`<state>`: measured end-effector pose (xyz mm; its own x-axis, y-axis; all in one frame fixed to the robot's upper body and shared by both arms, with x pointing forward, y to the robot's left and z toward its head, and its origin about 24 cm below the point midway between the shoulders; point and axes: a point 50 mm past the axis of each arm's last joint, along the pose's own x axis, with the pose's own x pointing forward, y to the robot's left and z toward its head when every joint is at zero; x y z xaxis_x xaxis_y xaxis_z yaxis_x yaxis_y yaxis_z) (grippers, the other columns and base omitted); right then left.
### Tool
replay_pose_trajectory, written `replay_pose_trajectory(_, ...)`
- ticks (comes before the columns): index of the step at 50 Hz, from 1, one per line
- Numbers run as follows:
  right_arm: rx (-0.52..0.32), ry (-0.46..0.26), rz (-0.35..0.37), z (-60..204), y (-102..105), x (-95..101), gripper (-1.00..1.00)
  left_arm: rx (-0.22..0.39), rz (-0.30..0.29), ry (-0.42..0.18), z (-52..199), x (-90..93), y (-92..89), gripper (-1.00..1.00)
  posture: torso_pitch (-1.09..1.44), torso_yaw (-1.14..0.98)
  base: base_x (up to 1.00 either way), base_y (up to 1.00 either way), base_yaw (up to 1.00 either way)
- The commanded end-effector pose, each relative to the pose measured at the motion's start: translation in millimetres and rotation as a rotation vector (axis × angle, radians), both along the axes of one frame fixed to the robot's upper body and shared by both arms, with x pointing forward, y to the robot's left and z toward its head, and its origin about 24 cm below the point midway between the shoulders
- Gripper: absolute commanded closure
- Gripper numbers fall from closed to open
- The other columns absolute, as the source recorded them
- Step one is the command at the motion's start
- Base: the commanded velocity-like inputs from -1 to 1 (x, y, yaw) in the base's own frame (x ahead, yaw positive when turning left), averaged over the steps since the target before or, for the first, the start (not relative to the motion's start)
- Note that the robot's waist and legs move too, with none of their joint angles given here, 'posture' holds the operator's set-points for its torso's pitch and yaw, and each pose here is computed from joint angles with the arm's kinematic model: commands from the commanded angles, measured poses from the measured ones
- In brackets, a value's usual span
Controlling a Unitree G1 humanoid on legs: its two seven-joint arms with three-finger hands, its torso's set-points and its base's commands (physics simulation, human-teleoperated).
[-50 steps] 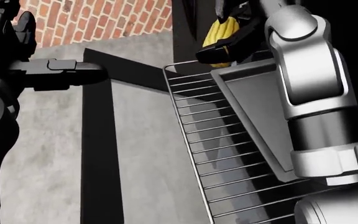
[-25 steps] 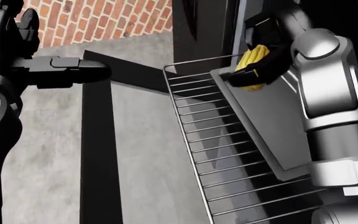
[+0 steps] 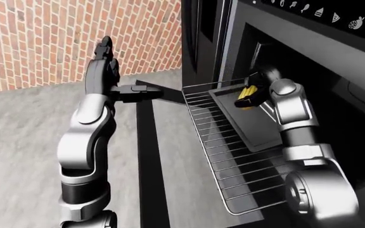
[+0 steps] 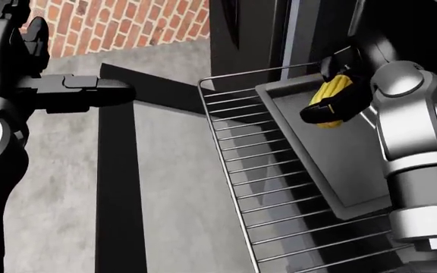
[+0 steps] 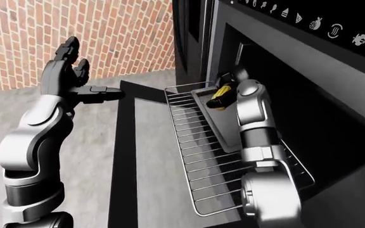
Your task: Place the corn on the rack of the oven.
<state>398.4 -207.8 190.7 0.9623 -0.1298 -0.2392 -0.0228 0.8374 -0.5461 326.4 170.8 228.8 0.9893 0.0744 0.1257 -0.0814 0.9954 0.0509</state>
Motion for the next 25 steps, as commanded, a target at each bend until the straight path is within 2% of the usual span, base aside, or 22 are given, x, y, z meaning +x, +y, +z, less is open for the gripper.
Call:
replay_pose_trajectory(1,-0.030,-0.113,0.006,28,0,1.6,1.00,0.006,-0.001,-0.097,19,-4.2,-0.4,-1.00,0.00,0.00,0.00,0.00,0.00)
replay_pose_trajectory(22,-0.052,-0.091,-0.049,13,-14,1.9,1.00,0.008,-0.004,-0.098,21,-3.9,-1.7,-1.00,0.00,0.00,0.00,0.00,0.00)
replay_pose_trajectory(25,-0.055,-0.089,-0.054,12,-16,2.0,0.88,0.008,-0.005,-0.098,22,-3.9,-2.3,-1.00,0.00,0.00,0.00,0.00,0.00)
